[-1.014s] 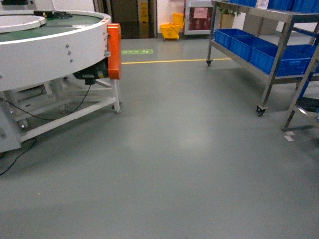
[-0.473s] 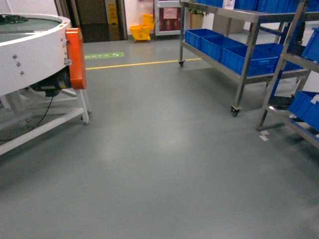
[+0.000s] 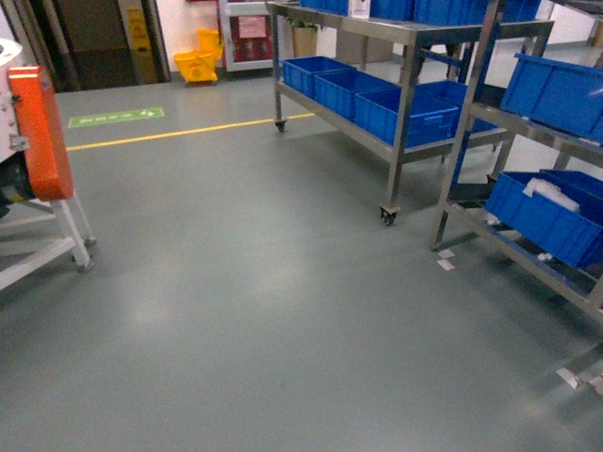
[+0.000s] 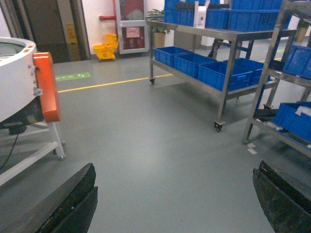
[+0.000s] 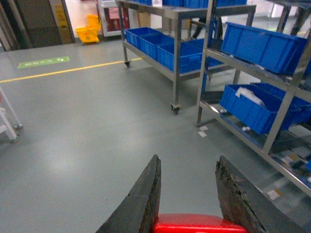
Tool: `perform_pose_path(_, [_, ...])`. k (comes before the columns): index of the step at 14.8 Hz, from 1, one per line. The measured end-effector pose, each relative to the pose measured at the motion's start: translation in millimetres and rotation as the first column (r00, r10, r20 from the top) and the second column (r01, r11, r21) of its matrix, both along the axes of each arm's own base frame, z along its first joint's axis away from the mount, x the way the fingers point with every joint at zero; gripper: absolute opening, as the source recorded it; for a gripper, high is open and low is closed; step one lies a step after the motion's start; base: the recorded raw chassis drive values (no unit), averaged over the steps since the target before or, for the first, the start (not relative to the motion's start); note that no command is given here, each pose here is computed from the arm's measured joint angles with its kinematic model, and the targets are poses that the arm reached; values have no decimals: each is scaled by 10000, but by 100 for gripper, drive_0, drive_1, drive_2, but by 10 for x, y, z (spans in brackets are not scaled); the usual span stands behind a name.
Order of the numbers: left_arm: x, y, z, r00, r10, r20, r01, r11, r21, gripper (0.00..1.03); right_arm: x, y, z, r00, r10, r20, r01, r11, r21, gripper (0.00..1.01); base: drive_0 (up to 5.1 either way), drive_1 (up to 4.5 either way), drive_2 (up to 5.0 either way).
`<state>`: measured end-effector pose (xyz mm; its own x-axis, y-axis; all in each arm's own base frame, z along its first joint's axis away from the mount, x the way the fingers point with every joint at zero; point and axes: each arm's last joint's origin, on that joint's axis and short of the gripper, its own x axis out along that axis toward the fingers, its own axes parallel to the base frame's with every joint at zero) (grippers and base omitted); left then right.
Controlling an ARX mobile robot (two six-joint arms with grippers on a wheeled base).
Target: Pick red block from blue box to shelf
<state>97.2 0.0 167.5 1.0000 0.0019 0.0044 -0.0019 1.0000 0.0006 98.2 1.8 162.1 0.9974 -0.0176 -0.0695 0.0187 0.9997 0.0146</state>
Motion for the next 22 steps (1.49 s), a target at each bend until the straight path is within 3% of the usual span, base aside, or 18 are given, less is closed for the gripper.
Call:
perform_pose_path(5, [0,0,2,10000,-11,15,11,10000,0,98,0,0,0,10000,-4,-11,4,10000,-1,28,-163,255,-581])
perform_pose_path(22, [0,0,0,10000,-11,4,11,10000,0,98,0,0,1,10000,-4,-4,4,10000,0,28,-160,-160,-160])
